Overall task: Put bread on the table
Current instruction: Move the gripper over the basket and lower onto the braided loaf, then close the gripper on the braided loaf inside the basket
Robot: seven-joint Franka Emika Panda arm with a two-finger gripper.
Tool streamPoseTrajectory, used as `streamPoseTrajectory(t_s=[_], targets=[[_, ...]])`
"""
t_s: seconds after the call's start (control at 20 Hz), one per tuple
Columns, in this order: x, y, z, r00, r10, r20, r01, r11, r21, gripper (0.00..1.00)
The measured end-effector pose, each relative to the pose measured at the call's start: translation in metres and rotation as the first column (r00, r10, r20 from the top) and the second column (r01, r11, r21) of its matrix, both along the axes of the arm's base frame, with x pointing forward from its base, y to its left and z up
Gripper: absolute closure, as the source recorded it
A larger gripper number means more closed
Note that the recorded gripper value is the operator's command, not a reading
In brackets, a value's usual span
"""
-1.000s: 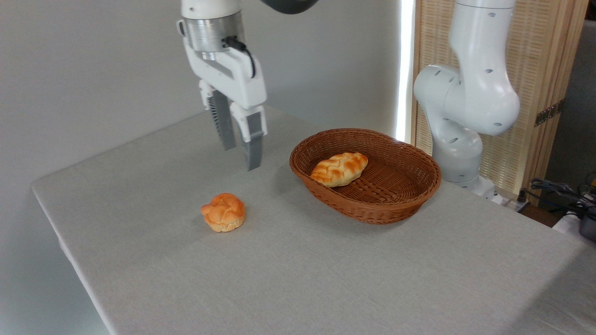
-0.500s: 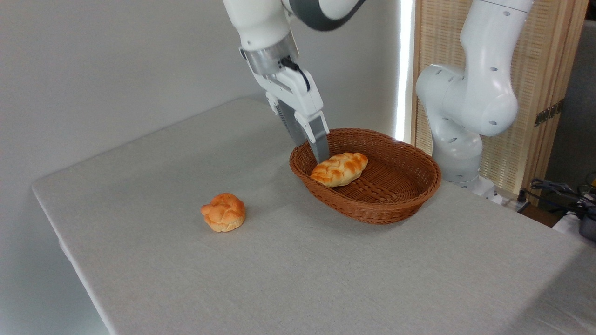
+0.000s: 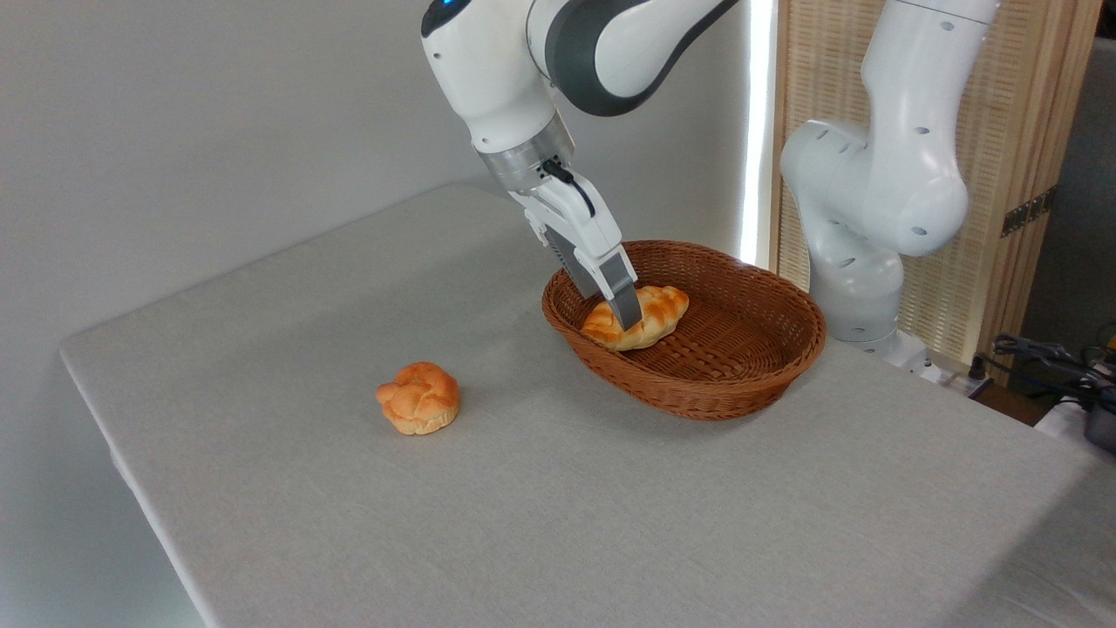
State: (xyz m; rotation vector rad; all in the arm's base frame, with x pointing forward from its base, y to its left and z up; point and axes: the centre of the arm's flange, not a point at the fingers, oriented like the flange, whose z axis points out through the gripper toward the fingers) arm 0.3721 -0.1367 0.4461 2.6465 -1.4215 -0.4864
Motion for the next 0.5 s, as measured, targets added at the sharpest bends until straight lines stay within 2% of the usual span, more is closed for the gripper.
streamPoseTrajectory(t_s=[0.25, 0.5], targets=[[0.005, -0.001, -0.019, 0.999, -0.016, -0.041, 0.016, 1.0, 0.007, 0.0], [0.012, -0.004, -0.034, 0.999, -0.015, -0.051, 0.015, 1.0, 0.009, 0.0]])
